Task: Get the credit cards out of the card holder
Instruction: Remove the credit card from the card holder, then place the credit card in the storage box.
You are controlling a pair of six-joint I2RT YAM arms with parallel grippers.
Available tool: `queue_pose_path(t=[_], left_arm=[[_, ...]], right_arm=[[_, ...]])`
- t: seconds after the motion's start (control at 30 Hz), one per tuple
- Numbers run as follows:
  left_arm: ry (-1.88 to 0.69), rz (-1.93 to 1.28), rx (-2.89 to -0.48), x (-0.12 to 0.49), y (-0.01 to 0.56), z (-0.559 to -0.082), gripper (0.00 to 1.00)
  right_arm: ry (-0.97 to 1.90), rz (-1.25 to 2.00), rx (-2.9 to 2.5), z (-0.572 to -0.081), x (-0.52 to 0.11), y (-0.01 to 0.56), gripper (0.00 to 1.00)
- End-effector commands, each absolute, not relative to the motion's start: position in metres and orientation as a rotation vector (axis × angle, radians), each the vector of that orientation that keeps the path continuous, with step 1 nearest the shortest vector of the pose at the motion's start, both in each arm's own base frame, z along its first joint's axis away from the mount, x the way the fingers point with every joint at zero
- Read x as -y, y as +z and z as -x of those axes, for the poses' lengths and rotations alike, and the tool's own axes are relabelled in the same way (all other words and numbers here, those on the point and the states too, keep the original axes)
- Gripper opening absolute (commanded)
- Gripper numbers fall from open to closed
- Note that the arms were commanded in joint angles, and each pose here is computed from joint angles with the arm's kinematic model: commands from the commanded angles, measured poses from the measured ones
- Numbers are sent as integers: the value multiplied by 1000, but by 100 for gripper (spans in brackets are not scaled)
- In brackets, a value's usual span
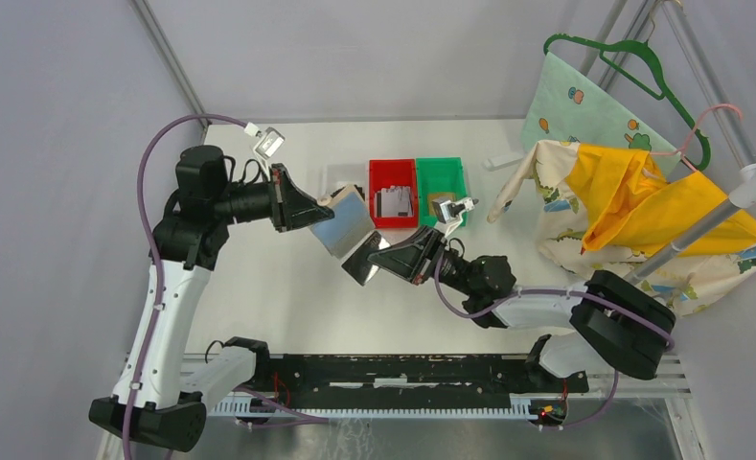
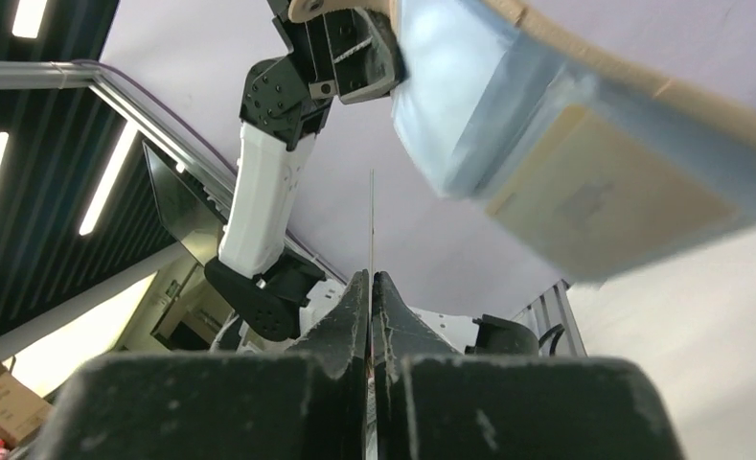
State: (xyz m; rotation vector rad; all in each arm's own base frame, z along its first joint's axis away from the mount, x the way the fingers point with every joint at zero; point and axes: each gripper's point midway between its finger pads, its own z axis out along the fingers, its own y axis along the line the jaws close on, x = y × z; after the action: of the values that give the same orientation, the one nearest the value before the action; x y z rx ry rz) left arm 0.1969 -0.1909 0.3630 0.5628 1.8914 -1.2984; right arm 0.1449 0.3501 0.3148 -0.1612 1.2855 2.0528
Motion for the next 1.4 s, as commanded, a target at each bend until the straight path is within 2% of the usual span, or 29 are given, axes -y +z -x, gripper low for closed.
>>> queue_pose_path(t=[0.0, 0.13, 0.3, 0.43, 0.57, 0.73, 1.1, 1.37], left_arm=[[-1153, -610, -1783, 184, 386, -210, 2], [-871, -604, -1777, 162, 387, -234, 2], [-607, -631, -1790, 135, 377, -248, 2], [-638, -741, -1794, 140, 365, -228, 2], [-742, -779, -1798, 150, 364, -212, 2], [-780, -794, -1774, 153, 369, -198, 2], [-855, -781, -1802, 158, 372, -193, 2], [-889, -803, -1797, 161, 365, -185, 2]], right_arm=[[2049, 253, -1242, -139, -340, 328, 0], [1841, 283, -1513, -174, -335, 284, 0], [1362, 404, -1809, -251, -331, 242, 0], [1202, 566, -1871, -303, -356, 238, 0], [1138, 635, -1997, -359, -378, 205, 0], [1037, 701, -2106, -406, -402, 171, 0], [1064, 634, -2162, -427, -421, 123, 2], [1107, 608, -2104, -435, -436, 128, 8]])
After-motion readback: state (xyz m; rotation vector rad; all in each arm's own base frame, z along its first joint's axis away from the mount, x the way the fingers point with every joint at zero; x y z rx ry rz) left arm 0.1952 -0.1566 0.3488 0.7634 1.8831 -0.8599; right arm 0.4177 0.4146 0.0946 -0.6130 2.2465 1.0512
